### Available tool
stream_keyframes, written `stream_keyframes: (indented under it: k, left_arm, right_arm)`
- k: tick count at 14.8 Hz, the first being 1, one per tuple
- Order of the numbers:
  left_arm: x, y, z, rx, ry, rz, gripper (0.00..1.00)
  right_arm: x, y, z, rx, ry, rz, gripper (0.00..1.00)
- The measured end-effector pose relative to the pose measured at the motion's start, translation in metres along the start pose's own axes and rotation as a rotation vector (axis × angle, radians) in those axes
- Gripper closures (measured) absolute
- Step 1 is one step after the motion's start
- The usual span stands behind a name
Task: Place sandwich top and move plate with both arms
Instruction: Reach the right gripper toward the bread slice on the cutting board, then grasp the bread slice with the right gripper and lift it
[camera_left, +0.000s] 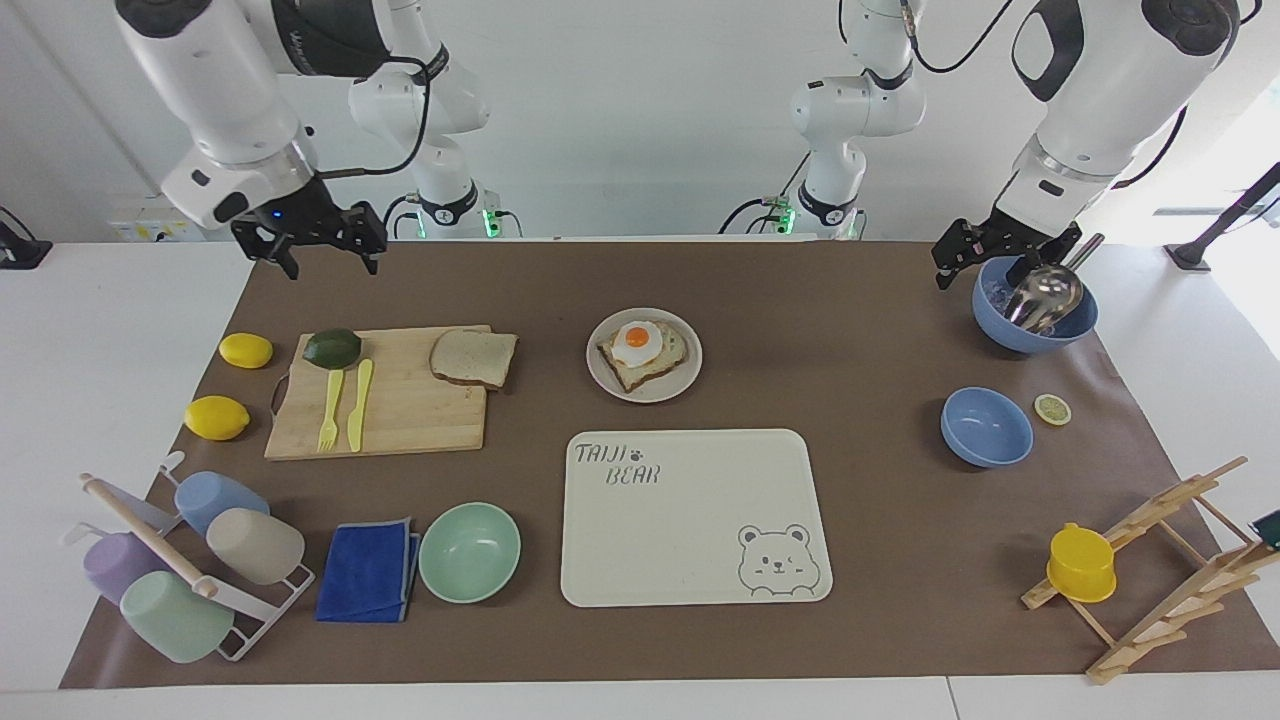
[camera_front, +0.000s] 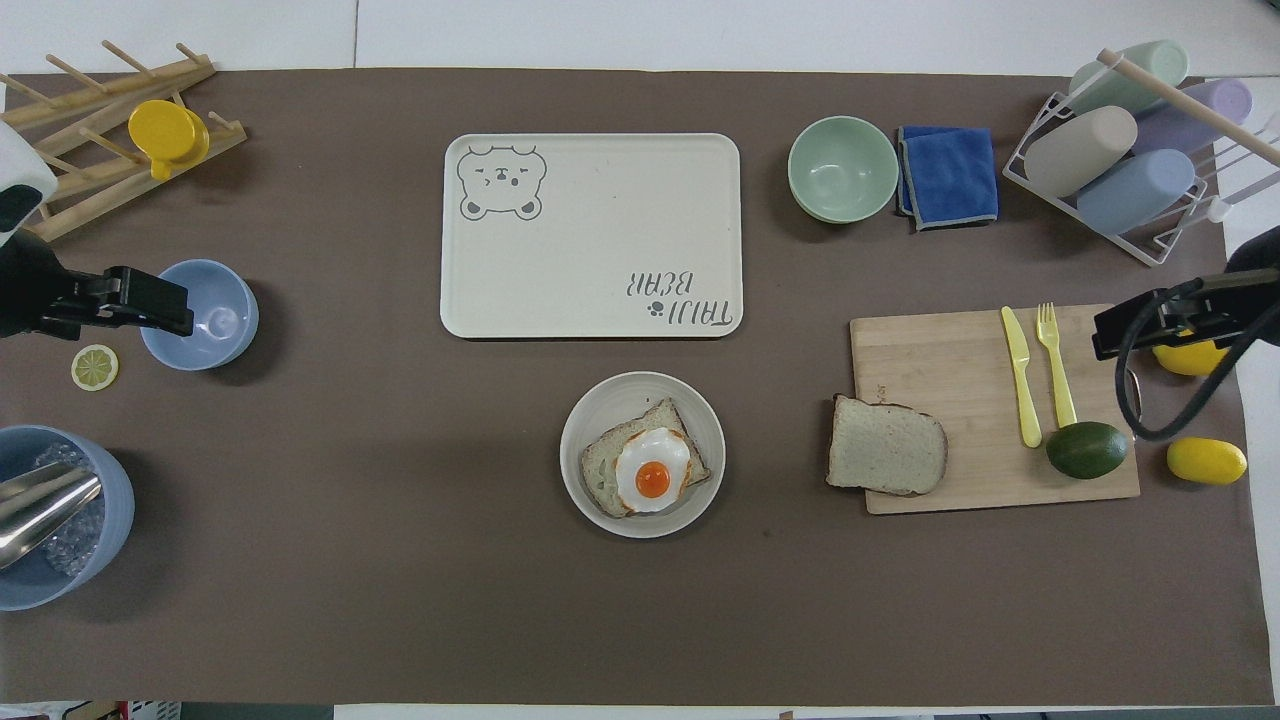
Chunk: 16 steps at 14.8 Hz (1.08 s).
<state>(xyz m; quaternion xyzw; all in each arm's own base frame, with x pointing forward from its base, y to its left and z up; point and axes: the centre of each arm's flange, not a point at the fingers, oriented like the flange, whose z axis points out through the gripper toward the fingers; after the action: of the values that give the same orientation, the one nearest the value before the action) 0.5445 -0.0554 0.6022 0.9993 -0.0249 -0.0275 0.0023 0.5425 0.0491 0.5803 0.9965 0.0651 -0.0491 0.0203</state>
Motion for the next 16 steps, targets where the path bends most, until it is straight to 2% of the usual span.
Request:
stream_keyframes:
  k: [3,5,9,11,16]
  left_arm:
    - [0.000,0.000,0.000,0.000,0.000,0.000,0.00]
    - [0.000,0.000,0.000,0.000,0.000,0.000,0.00]
    - [0.000,0.000,0.000,0.000,0.000,0.000,0.00]
    - [0.000,0.000,0.000,0.000,0.000,0.000,0.00]
    - [0.000,0.000,0.000,0.000,0.000,0.000,0.00]
  right_arm:
    - [0.014,-0.102,0.081,-0.079,-0.026,0.051,0.00]
    - [0.021,-0.150,0.143,-0.148,-0.046,0.087,0.00]
    - [0.025,-0.160,0.237,-0.285,-0.120,0.100,0.00]
    - [0.024,-0.174,0.261,-0.348,-0.132,0.086,0.00]
    - [0.022,-0.185,0.269,-0.362,-0.130,0.078,0.00]
